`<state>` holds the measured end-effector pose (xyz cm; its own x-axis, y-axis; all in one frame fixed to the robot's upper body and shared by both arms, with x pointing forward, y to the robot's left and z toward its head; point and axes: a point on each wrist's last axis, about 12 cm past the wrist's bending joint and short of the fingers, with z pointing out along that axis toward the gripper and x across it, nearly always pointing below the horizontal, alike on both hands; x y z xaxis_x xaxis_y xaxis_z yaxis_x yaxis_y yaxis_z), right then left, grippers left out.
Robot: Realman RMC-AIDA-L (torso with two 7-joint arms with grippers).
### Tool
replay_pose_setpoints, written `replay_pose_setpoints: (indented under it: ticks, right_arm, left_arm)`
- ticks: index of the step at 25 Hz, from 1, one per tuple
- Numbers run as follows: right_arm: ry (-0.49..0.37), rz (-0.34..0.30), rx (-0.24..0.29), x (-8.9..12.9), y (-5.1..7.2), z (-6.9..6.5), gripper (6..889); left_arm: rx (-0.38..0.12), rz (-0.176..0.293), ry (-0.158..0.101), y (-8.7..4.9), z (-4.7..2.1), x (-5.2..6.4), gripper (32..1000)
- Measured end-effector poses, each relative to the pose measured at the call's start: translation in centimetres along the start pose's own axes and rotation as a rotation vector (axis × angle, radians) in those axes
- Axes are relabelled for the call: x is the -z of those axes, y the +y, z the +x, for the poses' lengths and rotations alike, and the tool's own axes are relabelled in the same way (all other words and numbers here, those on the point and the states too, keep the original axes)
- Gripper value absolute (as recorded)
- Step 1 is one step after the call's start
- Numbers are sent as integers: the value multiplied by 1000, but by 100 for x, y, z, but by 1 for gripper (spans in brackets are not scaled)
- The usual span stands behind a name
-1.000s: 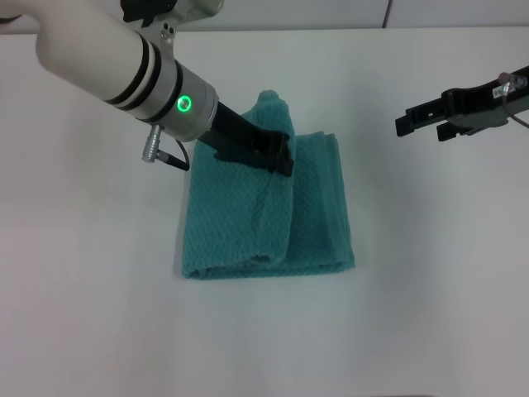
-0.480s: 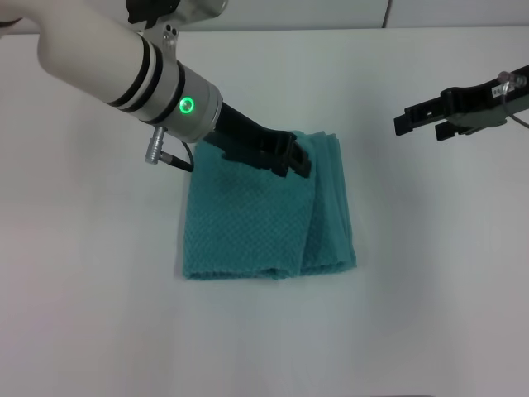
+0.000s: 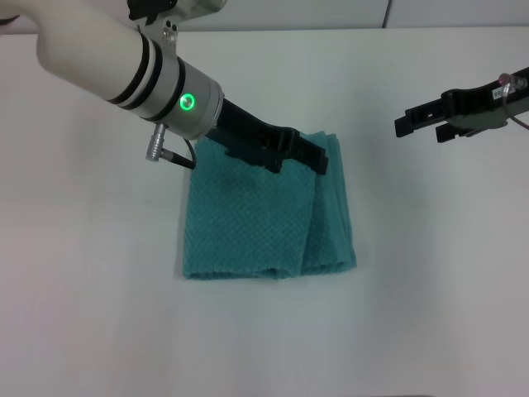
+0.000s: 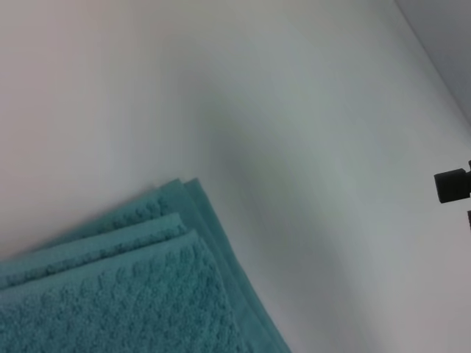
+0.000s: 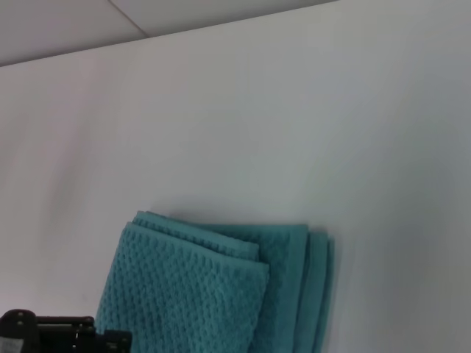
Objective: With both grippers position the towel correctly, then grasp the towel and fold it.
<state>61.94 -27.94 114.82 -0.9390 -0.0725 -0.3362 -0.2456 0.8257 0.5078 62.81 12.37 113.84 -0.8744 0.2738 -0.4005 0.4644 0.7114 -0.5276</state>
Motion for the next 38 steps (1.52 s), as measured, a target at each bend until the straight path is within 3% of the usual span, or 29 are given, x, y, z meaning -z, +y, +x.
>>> replay_pose_setpoints:
  ticks: [4,10,38]
  right_arm:
    - [1,-1,-1,0,0,3,881]
    - [3,-2,-2,0,1,4,881]
    - [3,-3,-4,0,-2,9,881]
  left_arm:
    - [-3,-6,-1,7,-4,5,792]
    - [-4,-7,-3,4,-11,7,919]
    - [11,-10,-6,30,-3,13,919]
